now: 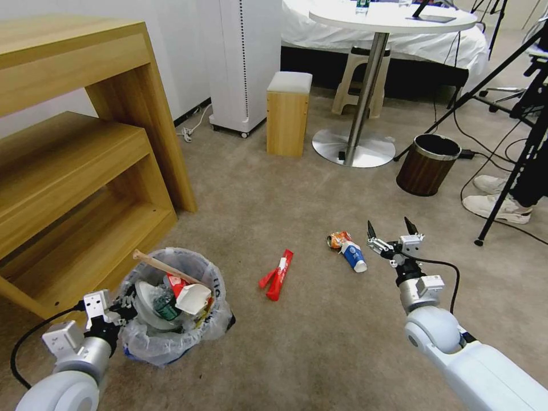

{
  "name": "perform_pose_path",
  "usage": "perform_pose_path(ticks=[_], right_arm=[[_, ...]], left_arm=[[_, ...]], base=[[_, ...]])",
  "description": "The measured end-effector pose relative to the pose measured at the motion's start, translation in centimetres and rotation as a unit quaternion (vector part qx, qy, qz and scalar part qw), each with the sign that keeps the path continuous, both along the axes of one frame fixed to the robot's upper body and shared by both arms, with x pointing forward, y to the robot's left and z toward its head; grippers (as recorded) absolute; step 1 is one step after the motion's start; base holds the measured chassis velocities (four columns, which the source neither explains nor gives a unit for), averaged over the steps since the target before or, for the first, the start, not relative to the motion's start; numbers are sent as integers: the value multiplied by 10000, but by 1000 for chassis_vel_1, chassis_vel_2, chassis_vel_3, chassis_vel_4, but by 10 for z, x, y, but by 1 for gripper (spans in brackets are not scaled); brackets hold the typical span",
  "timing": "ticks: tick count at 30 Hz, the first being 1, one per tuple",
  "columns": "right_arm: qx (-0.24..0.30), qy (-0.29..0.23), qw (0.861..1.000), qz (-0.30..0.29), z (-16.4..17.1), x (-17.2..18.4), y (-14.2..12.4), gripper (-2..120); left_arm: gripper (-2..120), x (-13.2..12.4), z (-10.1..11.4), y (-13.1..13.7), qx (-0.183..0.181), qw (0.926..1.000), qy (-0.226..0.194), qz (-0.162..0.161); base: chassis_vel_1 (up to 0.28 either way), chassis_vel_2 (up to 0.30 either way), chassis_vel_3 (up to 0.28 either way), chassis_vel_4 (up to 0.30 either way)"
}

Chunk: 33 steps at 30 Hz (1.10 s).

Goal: Pick up the trash bin and place the garbage on the floor into it.

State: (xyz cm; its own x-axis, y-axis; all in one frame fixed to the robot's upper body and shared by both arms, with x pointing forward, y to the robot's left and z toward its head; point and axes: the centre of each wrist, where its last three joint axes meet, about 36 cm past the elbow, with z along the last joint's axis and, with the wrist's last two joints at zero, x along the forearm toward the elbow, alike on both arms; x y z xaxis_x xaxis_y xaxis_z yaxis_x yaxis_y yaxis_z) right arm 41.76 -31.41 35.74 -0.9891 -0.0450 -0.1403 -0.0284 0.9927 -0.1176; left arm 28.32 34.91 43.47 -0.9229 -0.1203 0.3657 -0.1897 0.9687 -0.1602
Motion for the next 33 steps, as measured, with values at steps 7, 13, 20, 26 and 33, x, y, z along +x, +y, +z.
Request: perform_pose_path(ticks=[7,13,20,26,33], right_arm=[[41,45,10000,42,-3,0,5,99],[62,85,9999,85,-5,0,9,98],[199,189,9994,211,-9,-1,21,99],[246,222,9990,301,-17,0,31,99],[815,1124,9899,300,-24,11,52,100]], left_arm=[[1,4,-1,7,6,10000,1,67],[1,6,-1,8,-6,10000,-9,74],[1,7,-2,6,-27,10000,-5,55],[1,5,-3,4,-56,10000,16,57],[1,3,-5,-2,-106,9999,16,44]], base=[[-32,43,40,-34],[-42,26,42,-47],[-52,69,62,-54],[-8,7,9,-5],[0,0,0,0]])
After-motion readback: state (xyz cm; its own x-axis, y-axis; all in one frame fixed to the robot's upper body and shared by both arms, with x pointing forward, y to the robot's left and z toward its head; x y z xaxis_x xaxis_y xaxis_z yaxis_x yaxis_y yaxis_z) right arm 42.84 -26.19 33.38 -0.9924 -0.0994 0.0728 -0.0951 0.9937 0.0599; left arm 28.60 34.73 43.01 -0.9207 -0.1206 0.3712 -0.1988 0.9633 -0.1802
